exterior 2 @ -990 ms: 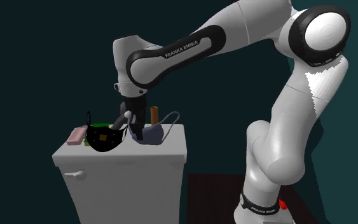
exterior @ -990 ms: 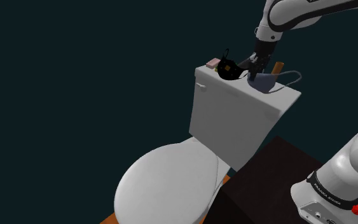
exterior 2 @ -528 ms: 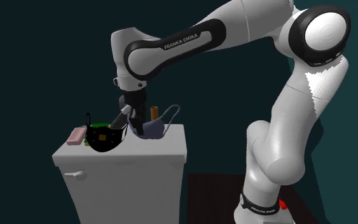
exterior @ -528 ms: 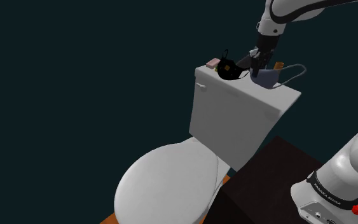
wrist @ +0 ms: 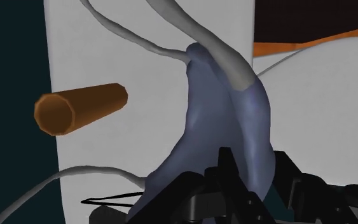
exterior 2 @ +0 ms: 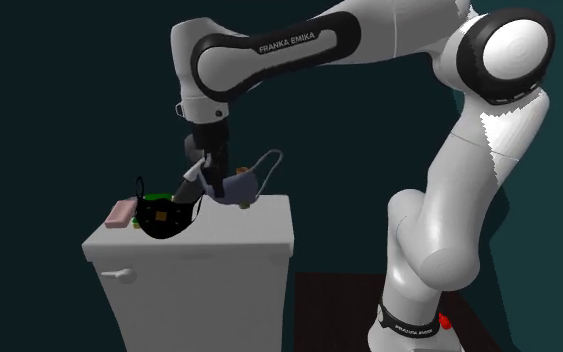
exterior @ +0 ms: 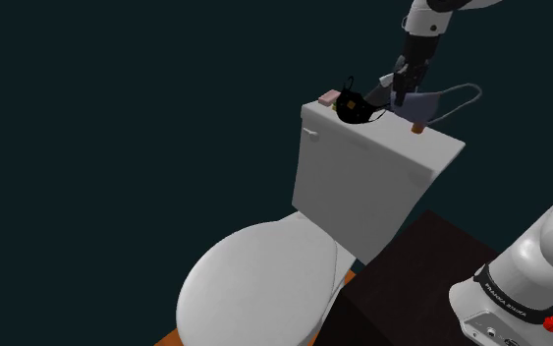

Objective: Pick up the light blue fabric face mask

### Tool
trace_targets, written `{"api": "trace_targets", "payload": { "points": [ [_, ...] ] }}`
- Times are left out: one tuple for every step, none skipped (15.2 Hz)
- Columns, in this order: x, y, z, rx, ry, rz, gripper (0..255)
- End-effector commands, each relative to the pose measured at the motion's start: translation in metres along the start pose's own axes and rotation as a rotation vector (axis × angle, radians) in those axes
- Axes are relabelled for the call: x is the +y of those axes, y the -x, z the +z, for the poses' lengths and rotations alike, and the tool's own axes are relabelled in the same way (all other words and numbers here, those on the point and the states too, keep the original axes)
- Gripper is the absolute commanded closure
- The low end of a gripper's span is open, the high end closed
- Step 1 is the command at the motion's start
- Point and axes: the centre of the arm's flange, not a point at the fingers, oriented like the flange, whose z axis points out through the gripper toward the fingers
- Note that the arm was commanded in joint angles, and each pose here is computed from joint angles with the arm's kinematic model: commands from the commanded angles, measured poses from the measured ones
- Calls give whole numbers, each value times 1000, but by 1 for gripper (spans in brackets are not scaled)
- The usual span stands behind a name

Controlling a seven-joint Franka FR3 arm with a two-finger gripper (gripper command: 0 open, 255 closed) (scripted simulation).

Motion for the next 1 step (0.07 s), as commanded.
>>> {"api": "trace_targets", "payload": {
  "points": [
    [1, 0, -3, 0, 0, 0, 255]
  ]
}}
